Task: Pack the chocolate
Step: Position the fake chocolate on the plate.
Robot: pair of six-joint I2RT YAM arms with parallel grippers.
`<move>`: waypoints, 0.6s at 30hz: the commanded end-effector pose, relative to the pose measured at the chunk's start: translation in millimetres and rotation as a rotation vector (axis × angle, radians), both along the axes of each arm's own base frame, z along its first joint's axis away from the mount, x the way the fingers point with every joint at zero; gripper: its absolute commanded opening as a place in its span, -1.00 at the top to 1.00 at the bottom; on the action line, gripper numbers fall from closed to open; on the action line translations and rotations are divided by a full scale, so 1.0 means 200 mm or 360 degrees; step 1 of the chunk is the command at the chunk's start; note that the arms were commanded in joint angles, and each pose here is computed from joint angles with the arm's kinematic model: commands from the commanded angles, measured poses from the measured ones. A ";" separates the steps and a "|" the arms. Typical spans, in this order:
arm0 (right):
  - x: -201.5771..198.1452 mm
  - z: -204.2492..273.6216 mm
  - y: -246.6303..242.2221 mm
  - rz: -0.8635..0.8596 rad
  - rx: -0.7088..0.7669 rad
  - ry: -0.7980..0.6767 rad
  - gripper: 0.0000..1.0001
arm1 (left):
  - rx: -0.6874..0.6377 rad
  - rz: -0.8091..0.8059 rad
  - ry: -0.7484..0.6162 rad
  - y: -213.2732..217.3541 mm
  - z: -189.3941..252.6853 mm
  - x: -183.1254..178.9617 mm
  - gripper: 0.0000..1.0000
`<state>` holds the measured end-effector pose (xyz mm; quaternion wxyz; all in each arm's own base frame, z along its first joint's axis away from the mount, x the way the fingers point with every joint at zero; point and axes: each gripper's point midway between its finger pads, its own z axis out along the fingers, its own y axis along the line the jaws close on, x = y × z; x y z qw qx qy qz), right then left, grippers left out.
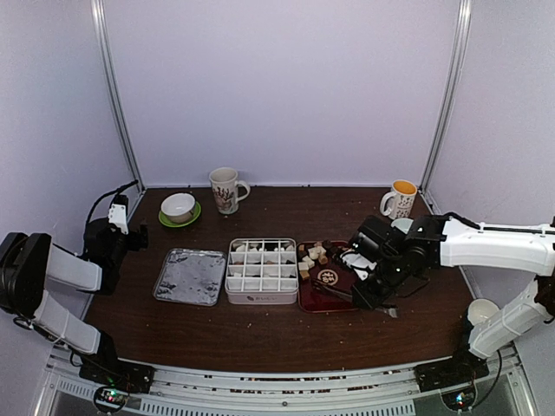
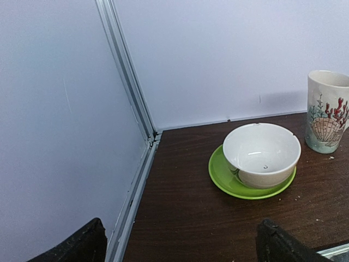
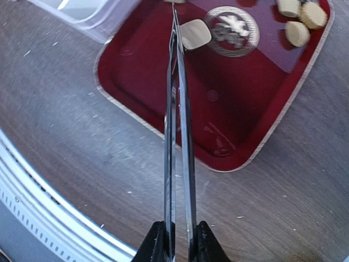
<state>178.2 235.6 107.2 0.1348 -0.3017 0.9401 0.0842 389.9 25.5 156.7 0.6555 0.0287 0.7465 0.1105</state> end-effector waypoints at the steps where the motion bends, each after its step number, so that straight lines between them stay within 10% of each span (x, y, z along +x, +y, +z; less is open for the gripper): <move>1: 0.07 0.02 -0.14 -0.0163 -0.0087 -0.0089 0.60 | -0.0013 0.0003 -0.0064 0.01 0.04 0.00 -0.96; 18: 0.08 0.17 -0.11 -0.0193 0.0125 -0.0192 0.10 | -0.0013 0.0003 -0.0064 0.01 0.04 0.00 -0.96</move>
